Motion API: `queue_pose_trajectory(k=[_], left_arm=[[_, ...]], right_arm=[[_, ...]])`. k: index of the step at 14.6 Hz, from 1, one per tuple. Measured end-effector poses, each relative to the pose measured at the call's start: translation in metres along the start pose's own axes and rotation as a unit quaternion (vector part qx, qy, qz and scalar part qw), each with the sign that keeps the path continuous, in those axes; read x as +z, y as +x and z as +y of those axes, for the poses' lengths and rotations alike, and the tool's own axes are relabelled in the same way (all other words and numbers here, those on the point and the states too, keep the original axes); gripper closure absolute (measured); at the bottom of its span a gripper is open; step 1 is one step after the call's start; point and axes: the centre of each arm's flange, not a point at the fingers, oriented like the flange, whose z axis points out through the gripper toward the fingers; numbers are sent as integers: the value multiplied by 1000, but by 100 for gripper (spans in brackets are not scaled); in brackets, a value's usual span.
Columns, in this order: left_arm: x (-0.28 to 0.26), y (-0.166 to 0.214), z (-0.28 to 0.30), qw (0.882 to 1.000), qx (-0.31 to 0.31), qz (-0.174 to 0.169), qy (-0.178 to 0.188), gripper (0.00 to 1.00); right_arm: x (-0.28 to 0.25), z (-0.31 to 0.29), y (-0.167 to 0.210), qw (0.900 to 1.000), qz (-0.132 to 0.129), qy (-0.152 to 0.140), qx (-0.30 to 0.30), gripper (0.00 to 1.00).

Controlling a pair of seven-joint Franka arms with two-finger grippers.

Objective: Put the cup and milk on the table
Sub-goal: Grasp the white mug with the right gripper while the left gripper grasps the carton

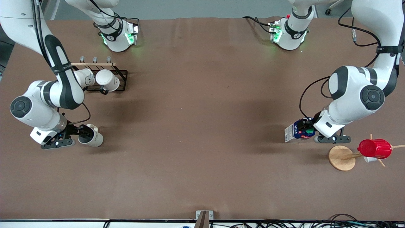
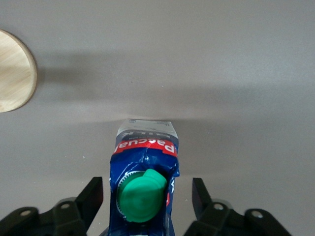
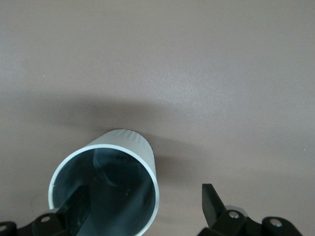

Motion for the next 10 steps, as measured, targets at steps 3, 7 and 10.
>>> queue_pose_trajectory(k=[3,7,10], left_arm=[[2,0,0,1000,0,-3,0,41],[3,-1,0,1000,0,-7,0,57],[4,-2,0,1000,0,-13,1,58]], right_arm=[[5,0,-2,1000,-2,0,-1,9],[12,-1,-3,1000,-5,1,-1,39],[15,-1,-3,1000,-6,1,-1,50]])
